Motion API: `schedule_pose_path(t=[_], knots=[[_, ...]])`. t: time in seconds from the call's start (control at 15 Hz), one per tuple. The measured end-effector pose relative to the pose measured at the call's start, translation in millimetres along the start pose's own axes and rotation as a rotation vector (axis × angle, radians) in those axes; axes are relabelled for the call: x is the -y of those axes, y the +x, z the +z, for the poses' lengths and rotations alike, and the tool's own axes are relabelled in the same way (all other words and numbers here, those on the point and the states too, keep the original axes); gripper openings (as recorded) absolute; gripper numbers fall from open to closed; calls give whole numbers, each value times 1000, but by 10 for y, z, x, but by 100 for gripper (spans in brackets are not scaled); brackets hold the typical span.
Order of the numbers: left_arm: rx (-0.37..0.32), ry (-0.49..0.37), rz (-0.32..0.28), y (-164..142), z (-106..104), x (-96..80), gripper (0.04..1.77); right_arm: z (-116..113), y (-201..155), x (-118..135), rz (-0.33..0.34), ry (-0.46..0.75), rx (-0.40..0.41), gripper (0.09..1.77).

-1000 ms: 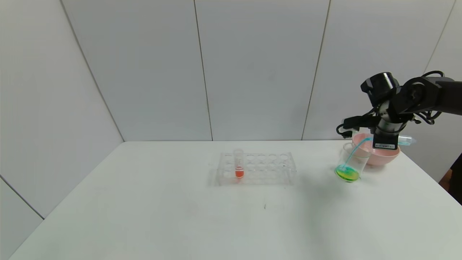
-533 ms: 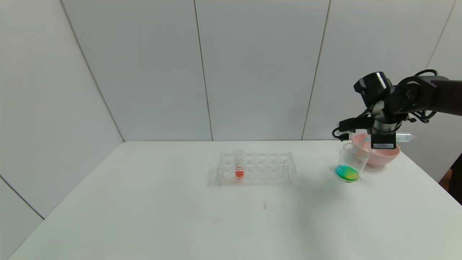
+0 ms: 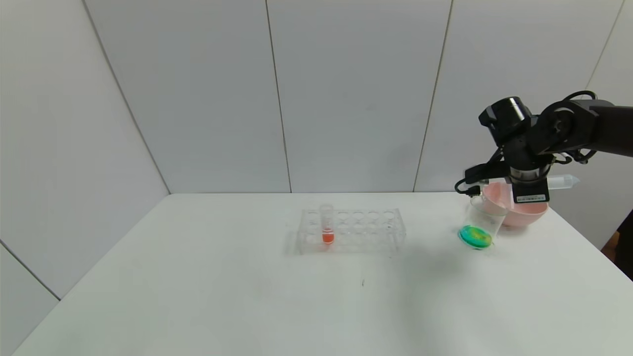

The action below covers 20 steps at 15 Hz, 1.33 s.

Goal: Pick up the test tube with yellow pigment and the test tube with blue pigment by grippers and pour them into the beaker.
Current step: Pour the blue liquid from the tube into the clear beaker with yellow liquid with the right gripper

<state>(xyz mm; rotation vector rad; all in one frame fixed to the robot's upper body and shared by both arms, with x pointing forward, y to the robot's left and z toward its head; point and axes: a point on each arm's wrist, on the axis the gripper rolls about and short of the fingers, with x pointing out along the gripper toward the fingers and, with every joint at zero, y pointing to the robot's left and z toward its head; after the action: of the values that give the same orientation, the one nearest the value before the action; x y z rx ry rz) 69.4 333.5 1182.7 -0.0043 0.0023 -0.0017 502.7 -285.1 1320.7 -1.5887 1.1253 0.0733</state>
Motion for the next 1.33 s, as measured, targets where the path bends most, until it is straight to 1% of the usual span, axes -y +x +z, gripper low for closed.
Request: schedule_pose_path(t=[0.13, 0.27, 0.33, 0.47, 0.6, 0.67, 0.73, 0.8, 0.93, 1.0, 1.07, 1.2, 1.33], knots=[[0, 0, 0, 0, 0, 0, 176, 2, -11, 9, -5, 17, 8, 50], [0, 0, 0, 0, 0, 0, 176, -8, -19, 18, 5, 66, 54, 50], [0, 0, 0, 0, 0, 0, 176, -10, -21, 17, 25, 121, 113, 50], [0, 0, 0, 0, 0, 0, 176, 16, -28, 18, 108, 323, 295, 50], [0, 0, 0, 0, 0, 0, 176, 34, -58, 67, 199, 523, 500, 50], [0, 0, 0, 0, 0, 0, 176, 10, -81, 103, 237, 596, 589, 50], [0, 0, 0, 0, 0, 0, 176, -52, -105, 142, 274, 663, 661, 50], [0, 0, 0, 0, 0, 0, 176, -154, -135, 180, 304, 730, 713, 50], [0, 0, 0, 0, 0, 0, 176, -354, -217, 219, 358, 852, 785, 50], [0, 0, 0, 0, 0, 0, 176, -429, -260, 238, 373, 938, 834, 50], [0, 0, -1, 0, 0, 0, 176, -484, -283, 269, 352, 1020, 891, 50], [0, 0, 0, 0, 0, 0, 176, -551, -277, 294, 267, 1168, 1025, 50], [0, 0, 0, 0, 0, 0, 176, -598, -235, 190, 206, 1271, 1133, 50]])
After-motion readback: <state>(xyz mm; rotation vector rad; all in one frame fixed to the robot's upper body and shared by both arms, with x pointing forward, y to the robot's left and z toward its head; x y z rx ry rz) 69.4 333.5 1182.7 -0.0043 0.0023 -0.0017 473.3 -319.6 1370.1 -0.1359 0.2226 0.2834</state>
